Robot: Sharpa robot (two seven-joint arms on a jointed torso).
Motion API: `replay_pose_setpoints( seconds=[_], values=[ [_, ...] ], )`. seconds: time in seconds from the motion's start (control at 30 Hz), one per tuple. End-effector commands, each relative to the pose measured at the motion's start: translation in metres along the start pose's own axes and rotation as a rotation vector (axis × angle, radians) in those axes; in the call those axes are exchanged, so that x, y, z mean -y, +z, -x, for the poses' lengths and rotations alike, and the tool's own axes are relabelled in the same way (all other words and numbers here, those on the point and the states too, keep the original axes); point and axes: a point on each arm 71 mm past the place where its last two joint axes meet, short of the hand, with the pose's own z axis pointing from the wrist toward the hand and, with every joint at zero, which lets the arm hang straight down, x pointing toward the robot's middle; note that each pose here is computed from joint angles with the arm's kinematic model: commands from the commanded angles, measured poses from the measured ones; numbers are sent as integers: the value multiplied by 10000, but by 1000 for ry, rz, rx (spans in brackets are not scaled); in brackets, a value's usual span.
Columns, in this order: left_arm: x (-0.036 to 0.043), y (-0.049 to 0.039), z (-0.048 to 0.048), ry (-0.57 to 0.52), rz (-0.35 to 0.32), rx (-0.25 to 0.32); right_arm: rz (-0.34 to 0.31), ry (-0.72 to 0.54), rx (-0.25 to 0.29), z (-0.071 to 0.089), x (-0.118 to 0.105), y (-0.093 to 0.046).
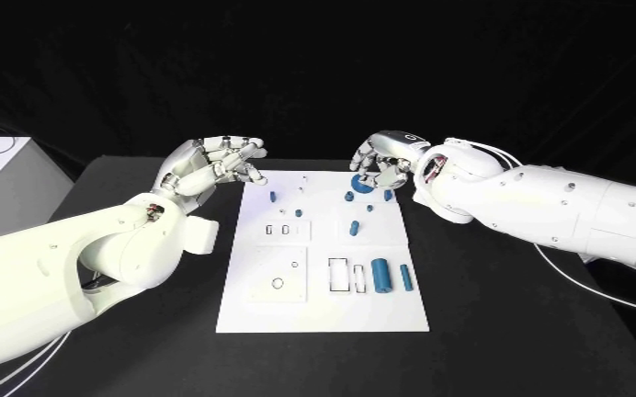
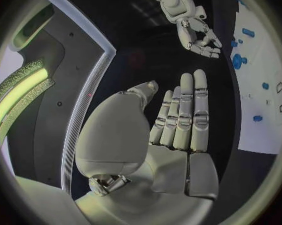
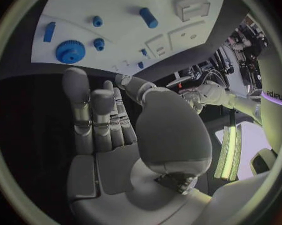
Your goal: Assemble the parts on the task board
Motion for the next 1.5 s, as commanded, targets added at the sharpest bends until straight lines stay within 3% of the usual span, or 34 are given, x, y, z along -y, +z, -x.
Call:
replay_pose_setpoints(
  seconds=[0.03, 0.57, 1.5],
  values=[
    [47, -3, -51, -14, -6, -48, -48, -144, -48, -23, 37, 22],
    [180, 6, -36, -10, -26, -66, -74, -181, -78, -75, 41, 111],
    [267, 41, 0, 15, -30, -70, -86, -177, -132, -210, 22, 148]
  ],
)
